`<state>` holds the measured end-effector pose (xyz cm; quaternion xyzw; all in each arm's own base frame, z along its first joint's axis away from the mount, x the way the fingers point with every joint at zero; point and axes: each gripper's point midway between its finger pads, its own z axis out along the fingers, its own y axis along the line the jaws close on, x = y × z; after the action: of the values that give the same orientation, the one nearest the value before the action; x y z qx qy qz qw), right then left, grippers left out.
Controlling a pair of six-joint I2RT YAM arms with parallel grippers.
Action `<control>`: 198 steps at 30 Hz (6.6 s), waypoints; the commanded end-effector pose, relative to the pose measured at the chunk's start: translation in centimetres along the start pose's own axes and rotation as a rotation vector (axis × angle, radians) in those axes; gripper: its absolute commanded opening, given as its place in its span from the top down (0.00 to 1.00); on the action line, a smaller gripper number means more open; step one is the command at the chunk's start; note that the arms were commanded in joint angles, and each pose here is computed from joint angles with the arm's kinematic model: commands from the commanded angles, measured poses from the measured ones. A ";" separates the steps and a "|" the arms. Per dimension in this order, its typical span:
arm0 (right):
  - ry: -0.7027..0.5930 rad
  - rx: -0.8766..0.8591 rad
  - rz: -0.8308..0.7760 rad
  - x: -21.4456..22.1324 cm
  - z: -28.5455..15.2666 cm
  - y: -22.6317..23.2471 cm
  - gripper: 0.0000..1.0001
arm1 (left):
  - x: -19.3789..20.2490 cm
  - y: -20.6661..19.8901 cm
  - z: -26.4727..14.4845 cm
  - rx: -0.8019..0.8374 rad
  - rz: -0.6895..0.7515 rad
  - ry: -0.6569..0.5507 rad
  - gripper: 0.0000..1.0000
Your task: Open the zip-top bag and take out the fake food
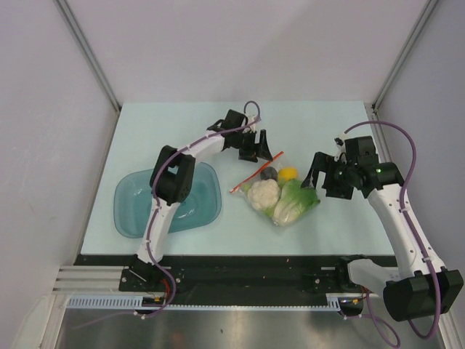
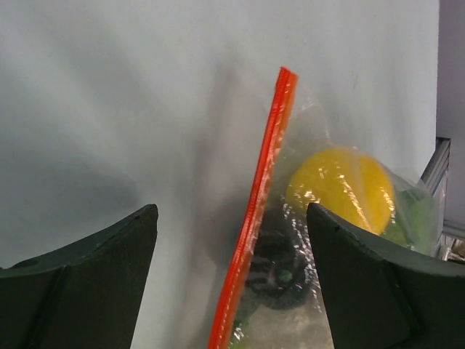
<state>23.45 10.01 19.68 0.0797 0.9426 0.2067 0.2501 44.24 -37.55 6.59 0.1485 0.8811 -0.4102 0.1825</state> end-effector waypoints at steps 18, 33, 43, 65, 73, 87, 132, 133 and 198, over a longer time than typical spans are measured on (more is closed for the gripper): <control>0.036 0.004 -0.020 2.2 -1.0 -0.3 0.00 | -0.6 -10.5 -2.1 0.199 0.045 -0.045 1.00; -0.091 0.138 0.325 -6.5 -0.2 -0.7 0.00 | 0.2 -21.4 -7.9 0.224 0.167 -0.117 1.00; -0.241 0.162 0.420 -10.7 -2.1 -0.1 0.00 | 1.7 -25.1 -8.7 0.222 0.244 -0.148 1.00; -0.206 0.130 0.420 -9.6 -0.4 1.7 0.44 | 5.8 -28.5 -7.9 0.223 0.299 -0.117 1.00; -0.233 0.141 0.425 -9.0 0.4 0.5 0.99 | 6.5 -29.0 -8.6 0.258 0.302 -0.122 0.77; -0.122 -0.053 0.340 -8.1 -1.0 2.6 1.00 | 13.8 -25.3 -16.9 0.218 0.440 -0.091 0.00; -0.088 -0.068 -0.066 -2.5 -1.4 1.7 0.00 | 10.9 -26.3 -15.9 0.244 -0.097 -0.097 1.00; -0.138 -0.093 -0.083 -2.2 -2.5 2.0 0.00 | 10.8 -26.2 -16.0 0.242 -0.111 -0.103 1.00; -0.589 -0.494 -0.640 2.0 -7.7 14.6 1.00 | 6.1 -24.7 -21.2 0.205 -0.712 -0.522 0.59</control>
<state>19.10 20.05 28.26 -0.1979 0.7589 0.2517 0.5671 25.11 -36.82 29.55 -0.3010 0.7765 -0.5210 0.1870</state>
